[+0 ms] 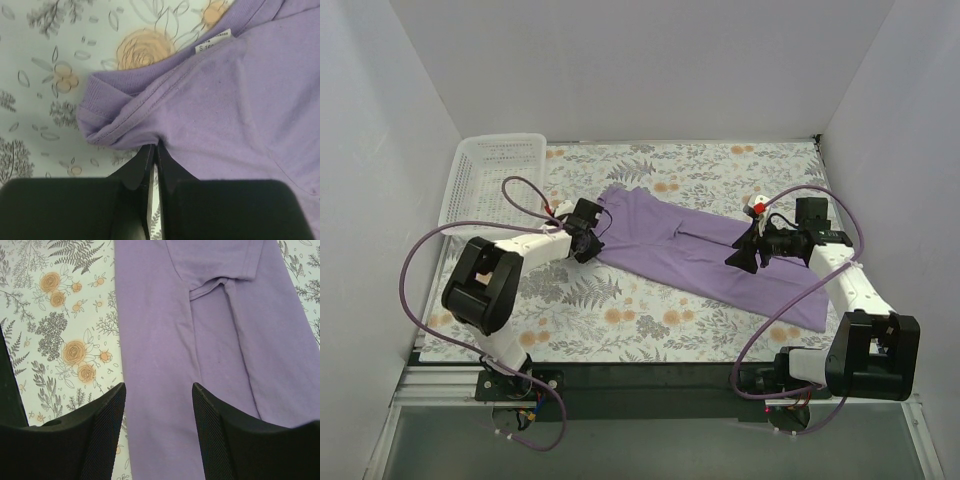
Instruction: Fold and stack the t-shirts
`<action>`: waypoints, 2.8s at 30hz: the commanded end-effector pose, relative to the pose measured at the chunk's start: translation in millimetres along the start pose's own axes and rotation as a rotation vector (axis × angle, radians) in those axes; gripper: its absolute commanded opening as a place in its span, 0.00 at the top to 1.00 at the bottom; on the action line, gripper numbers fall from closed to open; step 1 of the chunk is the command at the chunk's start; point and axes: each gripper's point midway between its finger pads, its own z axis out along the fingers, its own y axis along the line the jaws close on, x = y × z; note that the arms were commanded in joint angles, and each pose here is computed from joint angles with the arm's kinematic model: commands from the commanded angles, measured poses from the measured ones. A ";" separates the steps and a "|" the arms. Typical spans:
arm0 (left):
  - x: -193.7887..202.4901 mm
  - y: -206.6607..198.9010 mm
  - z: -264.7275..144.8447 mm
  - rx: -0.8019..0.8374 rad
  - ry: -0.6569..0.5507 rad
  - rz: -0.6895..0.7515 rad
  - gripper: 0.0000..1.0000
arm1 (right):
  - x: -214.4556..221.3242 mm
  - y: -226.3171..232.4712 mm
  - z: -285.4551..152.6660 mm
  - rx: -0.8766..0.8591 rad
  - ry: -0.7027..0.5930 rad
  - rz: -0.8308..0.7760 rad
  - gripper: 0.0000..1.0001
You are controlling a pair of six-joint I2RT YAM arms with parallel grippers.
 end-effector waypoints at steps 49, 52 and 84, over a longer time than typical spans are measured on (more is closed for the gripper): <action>150.7 -44.9 -205.5 0.993 0.199 0.717 0.36 | 64.8 -8.7 -37.4 0.176 0.316 -0.172 0.30; 168.2 -47.3 -185.0 0.916 0.255 0.626 0.39 | 78.4 -12.0 -45.3 0.211 0.346 -0.085 0.30; 197.2 -82.9 -34.9 0.137 0.287 0.044 0.80 | 63.8 -12.2 -39.8 0.219 0.189 0.026 0.31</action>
